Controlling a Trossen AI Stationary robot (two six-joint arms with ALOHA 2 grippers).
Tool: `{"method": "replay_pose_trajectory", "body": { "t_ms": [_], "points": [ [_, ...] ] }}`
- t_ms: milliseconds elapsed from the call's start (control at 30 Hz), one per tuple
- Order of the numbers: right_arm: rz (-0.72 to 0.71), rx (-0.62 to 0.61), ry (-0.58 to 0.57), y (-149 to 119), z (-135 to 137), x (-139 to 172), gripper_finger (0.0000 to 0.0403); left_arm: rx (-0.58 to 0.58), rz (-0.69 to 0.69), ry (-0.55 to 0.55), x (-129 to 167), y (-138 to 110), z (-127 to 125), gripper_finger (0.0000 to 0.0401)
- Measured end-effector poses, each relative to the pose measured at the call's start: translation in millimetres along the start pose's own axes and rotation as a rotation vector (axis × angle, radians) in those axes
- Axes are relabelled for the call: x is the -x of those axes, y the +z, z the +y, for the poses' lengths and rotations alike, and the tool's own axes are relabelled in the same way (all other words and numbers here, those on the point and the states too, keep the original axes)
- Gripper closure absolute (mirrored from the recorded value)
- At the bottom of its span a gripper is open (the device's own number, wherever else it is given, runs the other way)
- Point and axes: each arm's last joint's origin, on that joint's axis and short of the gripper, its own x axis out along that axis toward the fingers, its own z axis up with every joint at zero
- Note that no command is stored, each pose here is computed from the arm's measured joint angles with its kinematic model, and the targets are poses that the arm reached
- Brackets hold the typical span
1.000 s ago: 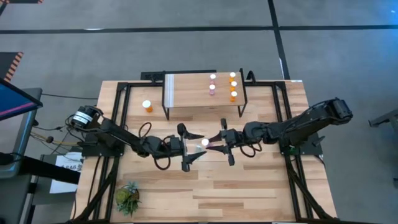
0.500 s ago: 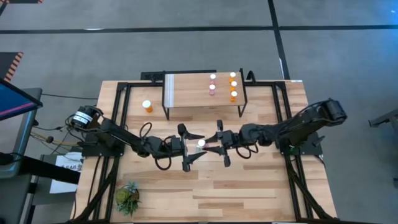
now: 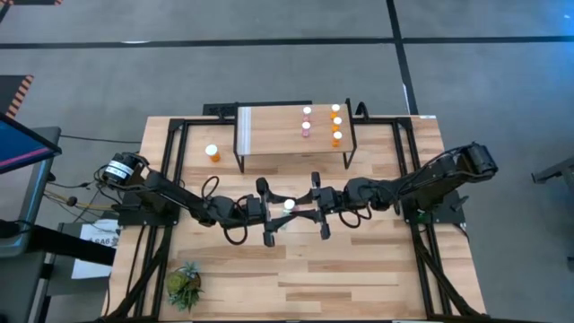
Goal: Pick and place medicine bottles onto shelf by color
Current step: Put the pink pill bottle on the shelf
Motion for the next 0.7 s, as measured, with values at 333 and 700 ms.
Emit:
{"method": "replay_pose_trajectory", "body": {
  "t_ms": [333, 700],
  "points": [
    [-0.001, -0.001, 0.001, 0.3, 0.0, 0.3, 0.029, 0.011, -0.002, 0.0, -0.2, 0.3, 0.5, 0.025],
    [-0.005, -0.003, 0.001, 0.8, 0.0, 0.3, 0.029, 0.022, -0.018, -0.001, -0.2, 1.9, 0.9, 0.0242]
  ]
}}
